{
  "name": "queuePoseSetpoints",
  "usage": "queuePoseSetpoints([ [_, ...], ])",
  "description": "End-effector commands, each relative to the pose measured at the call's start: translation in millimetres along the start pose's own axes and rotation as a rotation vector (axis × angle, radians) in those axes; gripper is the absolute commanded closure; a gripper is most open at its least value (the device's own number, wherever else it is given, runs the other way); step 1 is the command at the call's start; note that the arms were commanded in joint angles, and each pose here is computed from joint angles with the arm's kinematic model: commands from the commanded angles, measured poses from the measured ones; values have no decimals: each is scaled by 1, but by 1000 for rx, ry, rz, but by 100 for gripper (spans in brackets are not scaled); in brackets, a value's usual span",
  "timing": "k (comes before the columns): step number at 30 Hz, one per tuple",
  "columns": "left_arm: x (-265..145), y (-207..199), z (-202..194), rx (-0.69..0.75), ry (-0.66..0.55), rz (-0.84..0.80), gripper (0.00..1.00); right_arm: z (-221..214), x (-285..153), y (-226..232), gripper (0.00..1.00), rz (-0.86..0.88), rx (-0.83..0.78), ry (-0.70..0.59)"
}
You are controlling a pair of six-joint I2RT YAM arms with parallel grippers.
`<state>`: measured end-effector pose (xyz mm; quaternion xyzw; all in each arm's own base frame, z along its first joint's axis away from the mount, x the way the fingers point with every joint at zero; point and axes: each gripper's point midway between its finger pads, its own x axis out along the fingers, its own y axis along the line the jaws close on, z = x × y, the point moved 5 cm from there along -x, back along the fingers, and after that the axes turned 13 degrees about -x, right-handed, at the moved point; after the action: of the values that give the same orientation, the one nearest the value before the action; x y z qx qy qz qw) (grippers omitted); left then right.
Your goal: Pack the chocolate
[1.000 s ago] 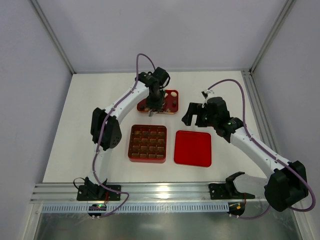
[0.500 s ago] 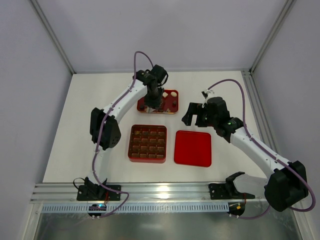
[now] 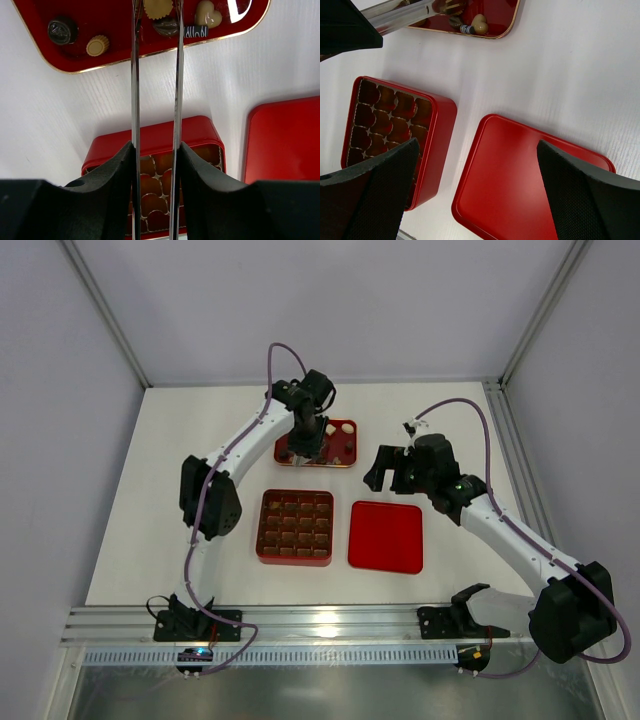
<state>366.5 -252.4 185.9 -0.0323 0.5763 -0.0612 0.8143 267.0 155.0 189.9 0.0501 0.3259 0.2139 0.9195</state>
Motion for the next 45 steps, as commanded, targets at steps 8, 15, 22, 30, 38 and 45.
queuePoseSetpoints([
  [8, -31, 5, 1, 3, -47, -23, 61, 13, -7, 1, 0, 5, -11, -57],
  [15, -31, 6, -2, 0, -40, -25, 61, 13, -6, 1, 0, 6, -8, -55],
  [22, -29, 7, -3, 0, -38, -20, 62, 14, -6, 2, 0, 8, -8, -56],
  [30, -30, 7, 1, -2, -55, -19, 68, 13, -6, 2, 0, 6, -9, -55],
  [38, -43, 6, 12, -1, -99, -15, 70, 13, -6, 1, 0, 2, -9, -53],
  [45, -53, 7, 16, -6, -120, -24, 70, 12, -6, 1, 0, 2, -10, -51],
])
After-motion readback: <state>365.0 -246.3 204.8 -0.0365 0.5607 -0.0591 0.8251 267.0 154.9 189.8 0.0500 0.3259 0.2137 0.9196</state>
